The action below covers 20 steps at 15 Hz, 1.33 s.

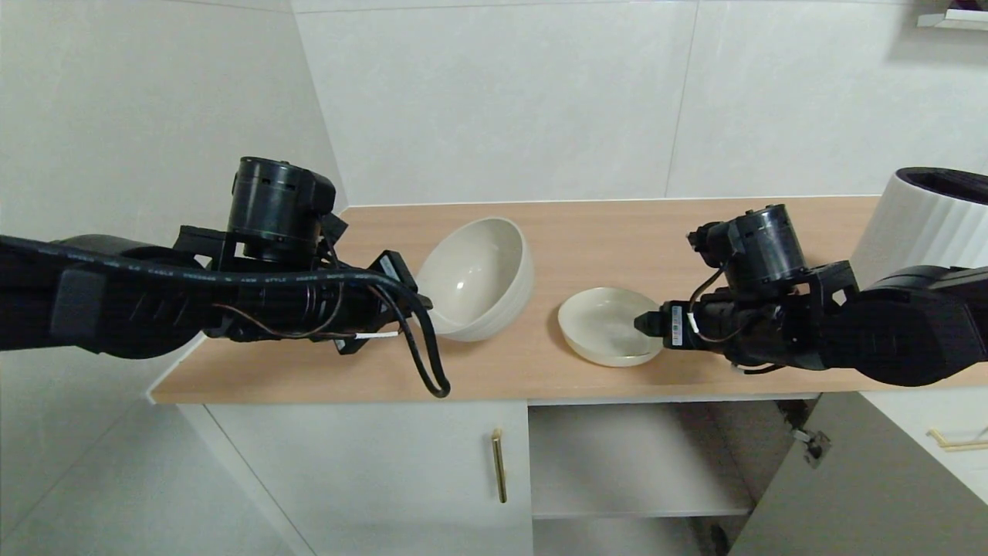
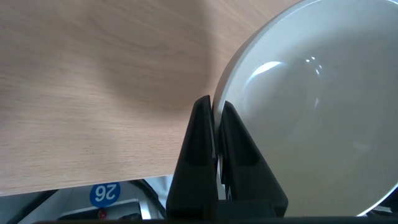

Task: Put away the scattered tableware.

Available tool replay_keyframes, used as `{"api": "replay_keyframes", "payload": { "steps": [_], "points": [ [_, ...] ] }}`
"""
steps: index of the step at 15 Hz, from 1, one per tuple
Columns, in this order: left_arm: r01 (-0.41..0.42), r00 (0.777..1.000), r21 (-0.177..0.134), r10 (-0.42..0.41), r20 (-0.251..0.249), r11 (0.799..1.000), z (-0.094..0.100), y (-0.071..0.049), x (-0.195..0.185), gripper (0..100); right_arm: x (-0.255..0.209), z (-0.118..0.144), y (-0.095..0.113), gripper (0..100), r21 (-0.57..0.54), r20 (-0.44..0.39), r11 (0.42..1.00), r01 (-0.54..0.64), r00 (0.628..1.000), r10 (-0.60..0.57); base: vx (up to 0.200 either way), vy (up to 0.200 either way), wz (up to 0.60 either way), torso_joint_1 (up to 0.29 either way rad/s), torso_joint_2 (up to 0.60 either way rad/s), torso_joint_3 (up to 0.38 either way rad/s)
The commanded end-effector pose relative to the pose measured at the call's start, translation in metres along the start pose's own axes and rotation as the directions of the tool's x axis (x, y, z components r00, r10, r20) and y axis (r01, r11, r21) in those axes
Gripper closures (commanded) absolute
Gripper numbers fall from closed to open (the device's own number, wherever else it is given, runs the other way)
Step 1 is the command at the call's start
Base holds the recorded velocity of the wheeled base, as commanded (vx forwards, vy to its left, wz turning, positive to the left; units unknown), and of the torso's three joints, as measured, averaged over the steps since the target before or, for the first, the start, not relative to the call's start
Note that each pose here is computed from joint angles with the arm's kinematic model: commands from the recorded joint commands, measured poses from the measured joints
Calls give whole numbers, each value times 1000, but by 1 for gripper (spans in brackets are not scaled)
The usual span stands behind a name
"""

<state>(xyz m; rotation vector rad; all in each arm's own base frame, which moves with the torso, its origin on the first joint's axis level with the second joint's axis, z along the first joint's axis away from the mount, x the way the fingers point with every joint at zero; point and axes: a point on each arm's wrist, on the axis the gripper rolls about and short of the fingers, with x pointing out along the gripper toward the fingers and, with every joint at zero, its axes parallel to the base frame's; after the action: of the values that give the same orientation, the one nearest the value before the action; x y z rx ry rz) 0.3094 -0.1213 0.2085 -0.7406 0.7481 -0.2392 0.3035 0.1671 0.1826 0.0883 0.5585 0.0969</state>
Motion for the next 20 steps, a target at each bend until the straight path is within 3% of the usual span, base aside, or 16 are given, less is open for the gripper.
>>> {"api": "replay_keyframes", "payload": {
  "steps": [1,2,3,10,12,15,18,20],
  "points": [
    [3,1000,1,-3,2,1000,0,-1,-1,100,2,-1,0,0,-2,-5,1000,2,1000,-2,0,0,0,0,0,0],
    [3,1000,1,-3,2,1000,0,-1,-1,100,3,-2,0,0,-3,-7,1000,3,1000,-3,0,0,0,0,0,0],
    [2,1000,1,-2,3,1000,0,-1,-1,100,3,-3,0,100,-4,-10,1000,3,1000,-4,0,0,0,0,0,0],
    [1,1000,0,-1,2,1000,0,-1,-2,100,0,0,0,100,6,-2,1000,0,1000,0,0,0,0,0,0,0],
    [-7,1000,6,7,-5,1000,-1,-2,-11,100,-19,7,-4,100,17,30,1000,-19,999,19,0,0,0,0,0,0],
    [-5,1000,62,6,-11,998,-8,-1,-45,100,-74,12,-20,100,27,62,995,-99,993,97,0,0,0,0,0,0],
    [16,1000,94,-14,-14,995,-26,7,-79,100,-118,13,-33,100,21,3,979,-203,979,203,0,0,0,0,0,0],
    [31,1000,137,-31,-1,990,-38,15,-104,100,-132,8,-38,100,16,-37,973,-231,972,231,0,0,0,0,0,0]
  ]
}}
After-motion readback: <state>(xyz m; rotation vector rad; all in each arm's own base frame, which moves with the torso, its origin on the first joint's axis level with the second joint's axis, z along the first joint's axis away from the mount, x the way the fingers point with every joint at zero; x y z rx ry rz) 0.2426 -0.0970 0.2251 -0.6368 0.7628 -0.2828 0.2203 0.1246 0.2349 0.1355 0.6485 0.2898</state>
